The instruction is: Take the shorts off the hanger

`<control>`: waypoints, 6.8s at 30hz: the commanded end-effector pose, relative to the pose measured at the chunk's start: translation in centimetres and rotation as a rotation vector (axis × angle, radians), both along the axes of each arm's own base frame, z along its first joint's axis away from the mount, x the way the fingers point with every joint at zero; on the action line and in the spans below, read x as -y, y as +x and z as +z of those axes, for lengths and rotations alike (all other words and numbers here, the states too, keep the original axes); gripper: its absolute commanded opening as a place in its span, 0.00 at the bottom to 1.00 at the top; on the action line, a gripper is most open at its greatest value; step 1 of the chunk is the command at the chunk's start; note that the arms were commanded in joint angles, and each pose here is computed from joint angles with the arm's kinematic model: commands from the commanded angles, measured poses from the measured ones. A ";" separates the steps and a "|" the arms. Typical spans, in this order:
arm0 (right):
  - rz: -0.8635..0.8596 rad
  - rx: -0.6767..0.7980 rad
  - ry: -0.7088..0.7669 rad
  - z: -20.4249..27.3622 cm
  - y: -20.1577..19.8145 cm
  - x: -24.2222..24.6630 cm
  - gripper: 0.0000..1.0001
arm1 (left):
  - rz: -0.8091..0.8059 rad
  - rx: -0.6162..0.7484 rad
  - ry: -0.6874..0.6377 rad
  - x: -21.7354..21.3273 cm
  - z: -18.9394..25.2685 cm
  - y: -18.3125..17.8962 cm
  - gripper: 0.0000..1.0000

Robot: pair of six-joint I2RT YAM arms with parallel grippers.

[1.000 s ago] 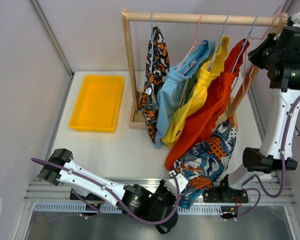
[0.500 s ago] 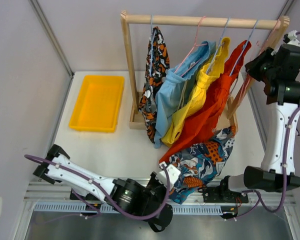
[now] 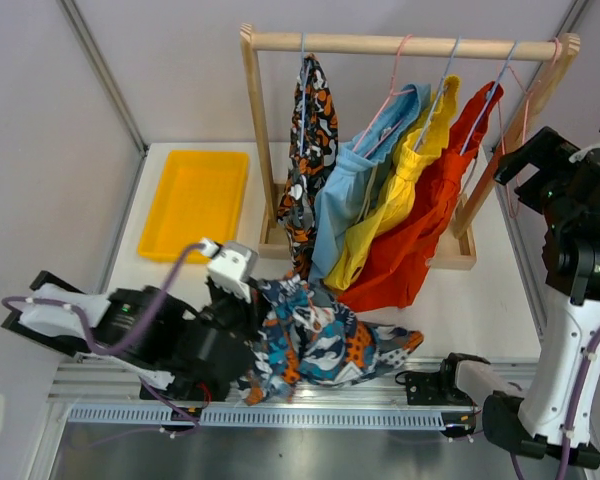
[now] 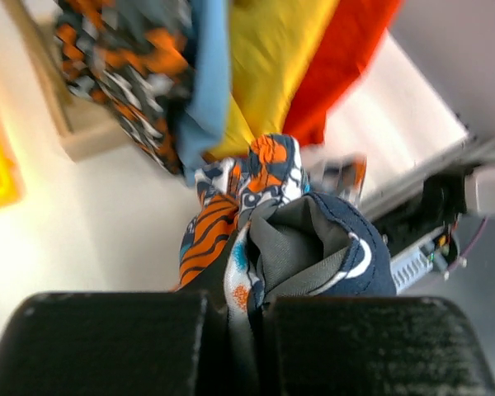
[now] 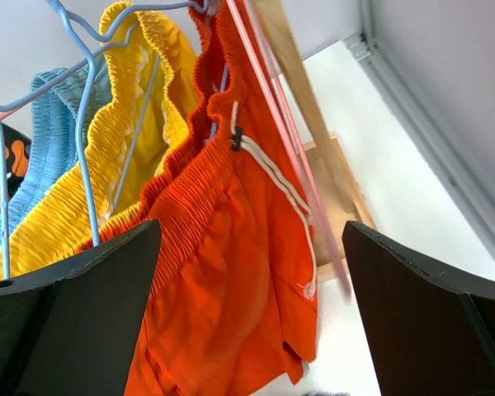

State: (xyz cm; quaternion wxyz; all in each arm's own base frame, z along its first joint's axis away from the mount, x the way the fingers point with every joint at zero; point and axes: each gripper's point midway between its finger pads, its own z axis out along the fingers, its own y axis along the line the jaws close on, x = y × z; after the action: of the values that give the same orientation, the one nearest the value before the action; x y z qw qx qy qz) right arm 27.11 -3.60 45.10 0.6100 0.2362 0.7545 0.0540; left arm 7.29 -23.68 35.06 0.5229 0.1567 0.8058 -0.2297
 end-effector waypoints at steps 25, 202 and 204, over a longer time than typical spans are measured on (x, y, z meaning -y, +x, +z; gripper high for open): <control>-0.023 0.045 -0.039 -2.1 -8.3 -0.7 1.00 | 0.668 0.411 0.024 -20.3 19.7 25.2 0.00; 0.393 0.060 0.222 3.7 -11.8 -9.7 0.00 | -0.323 0.181 -0.137 26.6 2.8 11.6 0.00; 0.386 0.078 0.210 4.8 -10.4 -9.5 0.00 | -0.338 0.159 -0.098 26.2 -0.5 10.1 0.00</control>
State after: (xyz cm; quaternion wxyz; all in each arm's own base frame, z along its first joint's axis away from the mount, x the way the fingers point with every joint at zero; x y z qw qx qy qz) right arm 13.78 6.04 49.15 0.5917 0.1486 0.7469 0.2643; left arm 21.36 -49.91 36.04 0.5724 0.2538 0.7147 -0.3117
